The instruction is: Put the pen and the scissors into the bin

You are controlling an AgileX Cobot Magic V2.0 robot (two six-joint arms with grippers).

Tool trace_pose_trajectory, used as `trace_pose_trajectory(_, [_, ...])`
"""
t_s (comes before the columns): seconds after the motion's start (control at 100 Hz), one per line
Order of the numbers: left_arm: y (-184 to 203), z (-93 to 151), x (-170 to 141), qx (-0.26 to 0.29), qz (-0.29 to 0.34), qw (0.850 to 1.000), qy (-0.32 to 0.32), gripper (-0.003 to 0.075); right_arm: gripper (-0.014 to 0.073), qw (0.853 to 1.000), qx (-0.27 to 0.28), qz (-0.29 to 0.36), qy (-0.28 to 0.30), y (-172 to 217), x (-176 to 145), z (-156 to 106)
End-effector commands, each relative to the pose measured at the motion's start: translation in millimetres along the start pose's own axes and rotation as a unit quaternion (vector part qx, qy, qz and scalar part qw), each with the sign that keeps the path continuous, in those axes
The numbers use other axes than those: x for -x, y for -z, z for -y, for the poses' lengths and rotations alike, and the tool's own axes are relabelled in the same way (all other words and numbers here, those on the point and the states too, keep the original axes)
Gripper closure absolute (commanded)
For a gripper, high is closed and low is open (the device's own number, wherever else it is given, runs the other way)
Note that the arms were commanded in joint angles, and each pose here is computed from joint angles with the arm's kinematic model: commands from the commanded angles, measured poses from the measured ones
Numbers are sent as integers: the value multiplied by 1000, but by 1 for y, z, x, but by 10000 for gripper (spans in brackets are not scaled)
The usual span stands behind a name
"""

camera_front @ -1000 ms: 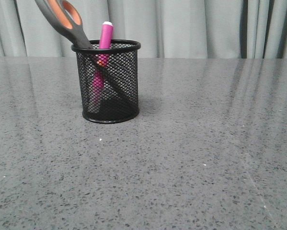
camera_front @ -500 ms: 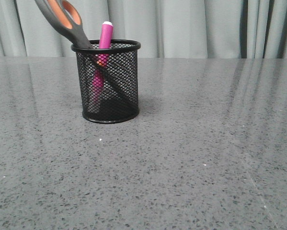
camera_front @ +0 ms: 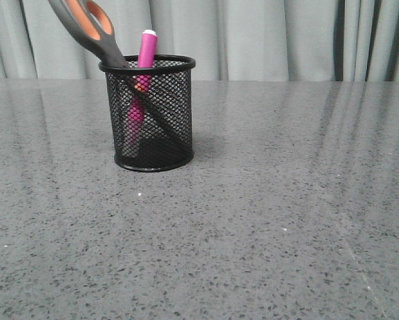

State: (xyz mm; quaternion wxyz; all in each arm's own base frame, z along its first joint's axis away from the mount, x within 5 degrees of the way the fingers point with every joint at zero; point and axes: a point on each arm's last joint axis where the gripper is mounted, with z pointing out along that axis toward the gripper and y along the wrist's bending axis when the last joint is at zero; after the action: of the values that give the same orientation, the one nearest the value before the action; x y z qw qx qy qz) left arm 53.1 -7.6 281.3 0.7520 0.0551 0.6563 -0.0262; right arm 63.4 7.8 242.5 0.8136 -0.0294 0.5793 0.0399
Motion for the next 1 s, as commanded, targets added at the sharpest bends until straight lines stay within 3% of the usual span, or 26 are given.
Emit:
trace_pose_trajectory(0.0, [0, -3, 11, 17, 40, 999, -1, 742, 664, 999, 1, 41, 6, -3, 14, 0])
trace_pose_trajectory(0.23, [-4, -2, -37, 17, 16, 998, 57, 742, 664, 999, 1, 41, 6, -3, 14, 0])
trace_pose_trajectory(0.44, [3, 0, -70, 16, -4, 998, 54, 742, 664, 999, 1, 41, 6, -3, 14, 0])
trace_pose_trajectory(0.99, [9, 1, -71, 16, -1, 999, 45, 742, 664, 999, 1, 41, 6, -3, 14, 0])
